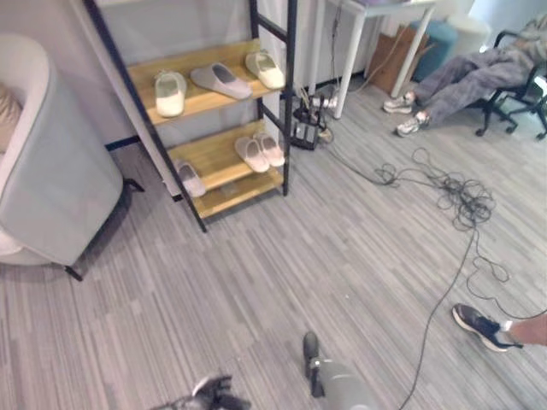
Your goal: Arrange the slippers neatly on the shoe rack.
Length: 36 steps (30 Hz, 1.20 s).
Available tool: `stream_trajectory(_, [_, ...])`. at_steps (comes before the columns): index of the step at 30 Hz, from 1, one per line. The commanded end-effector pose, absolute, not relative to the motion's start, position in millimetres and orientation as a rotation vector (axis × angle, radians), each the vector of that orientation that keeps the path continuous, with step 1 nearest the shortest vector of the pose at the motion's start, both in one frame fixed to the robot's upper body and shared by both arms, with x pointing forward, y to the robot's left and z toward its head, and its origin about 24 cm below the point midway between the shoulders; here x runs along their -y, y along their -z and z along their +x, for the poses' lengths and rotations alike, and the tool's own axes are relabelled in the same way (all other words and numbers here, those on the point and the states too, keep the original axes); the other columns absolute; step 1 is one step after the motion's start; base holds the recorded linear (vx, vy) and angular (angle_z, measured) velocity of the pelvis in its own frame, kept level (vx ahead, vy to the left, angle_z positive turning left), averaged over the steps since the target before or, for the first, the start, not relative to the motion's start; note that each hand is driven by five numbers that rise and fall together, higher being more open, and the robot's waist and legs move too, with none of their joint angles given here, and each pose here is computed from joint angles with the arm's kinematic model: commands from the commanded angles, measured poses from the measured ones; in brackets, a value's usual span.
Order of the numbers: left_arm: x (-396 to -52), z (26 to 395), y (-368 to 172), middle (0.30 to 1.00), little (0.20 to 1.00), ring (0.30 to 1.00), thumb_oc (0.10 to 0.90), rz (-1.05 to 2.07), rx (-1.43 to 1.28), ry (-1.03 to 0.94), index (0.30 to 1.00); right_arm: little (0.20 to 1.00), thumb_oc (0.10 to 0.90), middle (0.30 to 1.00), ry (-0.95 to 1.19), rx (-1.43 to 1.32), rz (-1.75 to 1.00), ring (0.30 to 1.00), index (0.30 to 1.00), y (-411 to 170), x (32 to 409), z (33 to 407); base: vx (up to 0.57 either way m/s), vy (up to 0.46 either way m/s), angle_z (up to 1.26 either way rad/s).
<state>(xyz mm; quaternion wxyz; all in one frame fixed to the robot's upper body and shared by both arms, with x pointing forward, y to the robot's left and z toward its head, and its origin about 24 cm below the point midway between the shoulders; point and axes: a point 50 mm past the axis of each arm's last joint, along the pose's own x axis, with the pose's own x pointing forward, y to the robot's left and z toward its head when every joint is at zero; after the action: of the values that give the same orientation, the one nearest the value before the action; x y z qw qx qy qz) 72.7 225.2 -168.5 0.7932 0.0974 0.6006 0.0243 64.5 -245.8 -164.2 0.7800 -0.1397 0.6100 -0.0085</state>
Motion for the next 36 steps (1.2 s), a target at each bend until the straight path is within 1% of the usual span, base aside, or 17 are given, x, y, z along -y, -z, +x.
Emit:
stream_trajectory(1, [-235.6, 70.1, 166.5, 0.9, 0.9, 0.9, 0.8, 0.246, -1.301, -0.043, 0.9, 0.9, 0.8, 0.9, -0.037, -1.316, -0.411, 0.9, 0.9, 159.7, 260.6, 61.3, 0.49, -0.362, -0.01])
stream_trajectory(2, [-234.4, 67.8, 167.2, 0.9, 0.9, 0.9, 0.8, 0.221, -1.306, -0.053, 0.9, 0.9, 0.8, 0.9, -0.037, -1.313, -0.415, 0.9, 0.9, 159.2, 261.5, 62.3, 0.46, -0.547, -0.07])
stream_trajectory(3, [-234.4, 76.9, 165.5, 0.9, 0.9, 0.9, 0.8, 0.193, -1.275, -0.075, 0.9, 0.9, 0.8, 0.9, -0.026, -1.267, -0.423, 0.9, 0.9, 156.6, 262.3, 73.3, 0.27, -0.416, -0.08])
stream_trajectory(4, [-234.6, 76.9, 165.5, 0.9, 0.9, 0.9, 0.8, 0.194, -1.275, -0.076, 0.9, 0.9, 0.8, 0.9, -0.026, -1.267, -0.423, 0.9, 0.9, 156.6, 262.1, 73.3, 0.21, -0.455, 0.1])
stream_trajectory(7, [-231.4, 108.0, 158.7, 0.9, 0.9, 0.9, 0.8, 0.195, -1.174, -0.065, 0.9, 0.9, 0.8, 0.9, -0.047, -1.224, -0.47, 0.9, 0.9, 153.6, 260.9, 89.0, 0.32, -0.427, 0.2])
stream_trajectory(9, [-226.3, 113.1, 158.0, 0.9, 0.9, 0.9, 0.8, 0.194, -1.147, -0.049, 0.9, 0.9, 0.8, 0.9, -0.063, -1.205, -0.489, 0.9, 0.9, 152.1, 261.6, 92.7, 0.46, -0.092, 0.37])
stream_trajectory(16, [-226.8, 104.9, 160.1, 0.9, 0.9, 0.9, 0.8, 0.164, -1.165, -0.075, 0.9, 0.9, 0.8, 0.9, -0.096, -1.222, -0.521, 0.9, 0.9, 154.4, 258.4, 88.9, 0.41, 0.014, 0.23])
stream_trajectory(18, [-232.9, 94.3, 161.7, 0.9, 0.9, 0.9, 0.8, 0.144, -1.201, -0.108, 0.9, 0.9, 0.8, 0.9, -0.122, -1.241, -0.516, 0.9, 0.9, 157.6, 251.6, 84.8, 0.52, 0.112, 0.06])
stream_trajectory(19, [-240.5, 78.7, 163.5, 0.9, 0.9, 0.9, 0.8, 0.112, -1.244, -0.169, 0.9, 0.9, 0.8, 0.9, -0.142, -1.268, -0.499, 0.9, 0.9, 161.4, 245.0, 75.9, 0.72, 0.203, -0.11])
stream_trajectory(20, [-246.1, 71.4, 163.6, 0.9, 0.9, 0.9, 0.8, 0.091, -1.266, -0.213, 0.9, 0.9, 0.8, 0.9, -0.155, -1.297, -0.474, 0.9, 0.9, 164.8, 238.4, 68.1, 0.7, 0.231, 0.05])
stream_trajectory(22, [-246.9, 64.2, 164.6, 0.9, 0.9, 0.9, 0.8, 0.068, -1.285, -0.234, 0.9, 0.9, 0.8, 0.9, -0.181, -1.316, -0.465, 0.9, 0.9, 166.9, 233.4, 63.3, 0.4, 0.219, 0.24])
stream_trajectory(24, [-244.7, 65.3, 165.0, 0.9, 0.9, 0.9, 0.8, 0.069, -1.284, -0.223, 0.9, 0.9, 0.8, 0.9, -0.193, -1.304, -0.457, 0.9, 0.9, 167.3, 228.9, 65.1, 0.32, 0.2, 0.22])
stream_trajectory(26, [-242.7, 77.2, 163.4, 0.9, 0.9, 0.9, 0.8, 0.091, -1.253, -0.197, 0.9, 0.9, 0.8, 0.9, -0.202, -1.271, -0.461, 0.9, 0.9, 166.8, 223.3, 72.5, 0.32, 0.149, 0.2])
stream_trajectory(27, [-242.6, 77.3, 163.4, 0.9, 0.9, 0.9, 0.8, 0.091, -1.253, -0.196, 0.9, 0.9, 0.8, 0.9, -0.201, -1.27, -0.461, 0.9, 0.9, 166.8, 223.4, 72.6, 0.18, 0.02, 0.72])
stream_trajectory(30, [-236.3, 107.7, 157.5, 0.9, 0.9, 0.9, 0.8, 0.132, -1.158, -0.145, 0.9, 0.9, 0.8, 0.9, -0.232, -1.217, -0.471, 0.9, 0.9, 165.3, 215.2, 83.9, 0.3, -0.083, 1.15])
stream_trajectory(33, [-231.4, 113.3, 157.1, 0.9, 0.9, 0.9, 0.8, 0.149, -1.144, -0.12, 0.9, 0.9, 0.8, 0.9, -0.203, -1.225, -0.461, 0.9, 0.9, 165.4, 217.4, 82.3, 0.2, -0.15, 1.17])
stream_trajectory(36, [-232.1, 110.1, 158.1, 0.9, 0.9, 0.9, 0.8, 0.165, -1.161, -0.11, 0.9, 0.9, 0.8, 0.9, -0.193, -1.238, -0.469, 0.9, 0.9, 165.6, 219.9, 80.6, 0.09, -0.152, 0.81])
